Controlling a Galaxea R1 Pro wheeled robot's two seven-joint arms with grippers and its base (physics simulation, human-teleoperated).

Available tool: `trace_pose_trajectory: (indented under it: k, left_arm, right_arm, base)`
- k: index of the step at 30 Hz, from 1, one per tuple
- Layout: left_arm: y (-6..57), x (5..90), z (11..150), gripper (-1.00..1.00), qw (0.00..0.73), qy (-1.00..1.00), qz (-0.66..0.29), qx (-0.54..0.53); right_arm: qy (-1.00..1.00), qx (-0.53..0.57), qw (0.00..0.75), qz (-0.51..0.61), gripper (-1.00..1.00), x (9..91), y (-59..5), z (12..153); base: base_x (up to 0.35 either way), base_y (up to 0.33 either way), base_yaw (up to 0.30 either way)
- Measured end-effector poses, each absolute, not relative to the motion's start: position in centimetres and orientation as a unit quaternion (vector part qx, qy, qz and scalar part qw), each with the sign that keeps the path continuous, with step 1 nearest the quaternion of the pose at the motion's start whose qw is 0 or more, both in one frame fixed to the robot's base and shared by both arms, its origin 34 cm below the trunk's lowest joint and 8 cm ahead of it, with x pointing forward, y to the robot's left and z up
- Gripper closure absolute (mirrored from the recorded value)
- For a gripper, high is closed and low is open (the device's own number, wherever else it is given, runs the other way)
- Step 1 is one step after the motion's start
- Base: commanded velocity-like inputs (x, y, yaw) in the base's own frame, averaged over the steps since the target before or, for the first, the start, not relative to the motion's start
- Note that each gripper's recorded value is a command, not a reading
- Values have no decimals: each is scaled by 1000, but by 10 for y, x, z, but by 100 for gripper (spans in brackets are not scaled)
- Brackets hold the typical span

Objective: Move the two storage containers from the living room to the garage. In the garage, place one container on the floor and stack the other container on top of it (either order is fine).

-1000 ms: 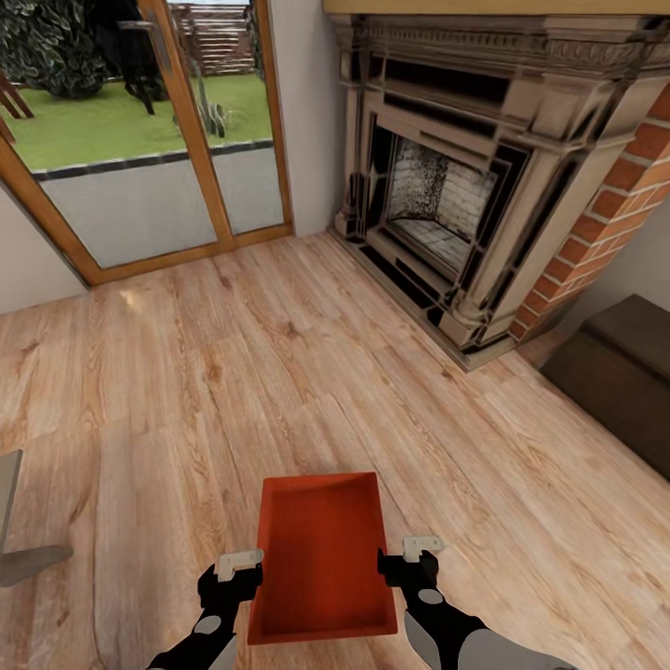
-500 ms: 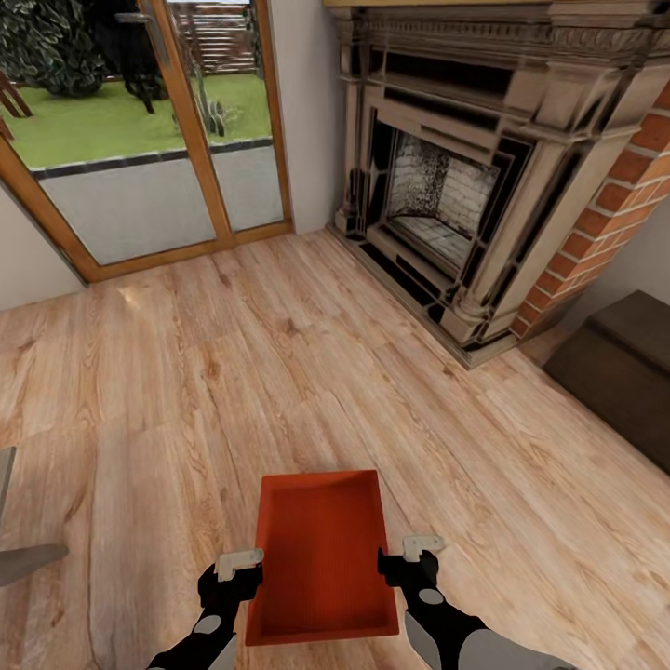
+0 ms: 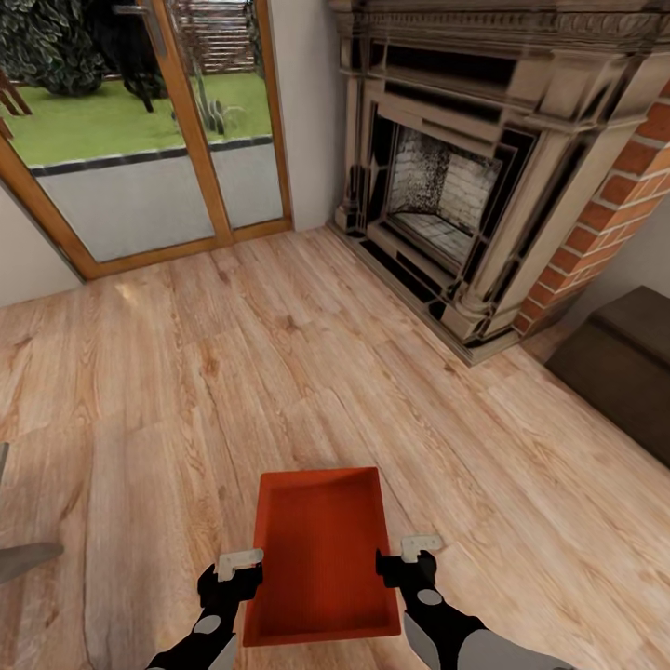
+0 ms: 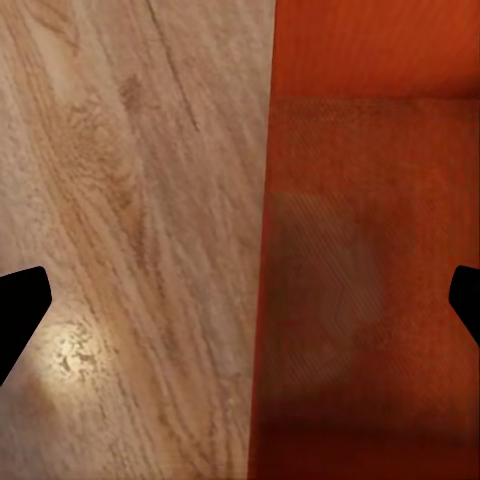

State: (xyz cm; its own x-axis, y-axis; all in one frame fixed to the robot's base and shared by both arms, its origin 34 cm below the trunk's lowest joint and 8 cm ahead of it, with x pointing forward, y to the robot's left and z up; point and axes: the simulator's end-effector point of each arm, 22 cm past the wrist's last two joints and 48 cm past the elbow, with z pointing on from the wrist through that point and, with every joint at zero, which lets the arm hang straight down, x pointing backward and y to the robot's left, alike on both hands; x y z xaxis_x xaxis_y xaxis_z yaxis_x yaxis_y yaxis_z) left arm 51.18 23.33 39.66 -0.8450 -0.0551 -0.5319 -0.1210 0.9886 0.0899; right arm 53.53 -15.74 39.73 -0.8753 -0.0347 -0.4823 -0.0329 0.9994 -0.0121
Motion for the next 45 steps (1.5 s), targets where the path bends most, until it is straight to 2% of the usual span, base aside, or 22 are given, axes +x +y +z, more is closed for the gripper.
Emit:
trace_pose_trajectory:
  k: [45]
  left_arm:
    - [234, 503, 311, -100, 276, 958, 60, -46]
  right_arm:
    - [968, -16, 251, -2, -100, 526, -157, 311]
  base:
    - [0, 0, 0]
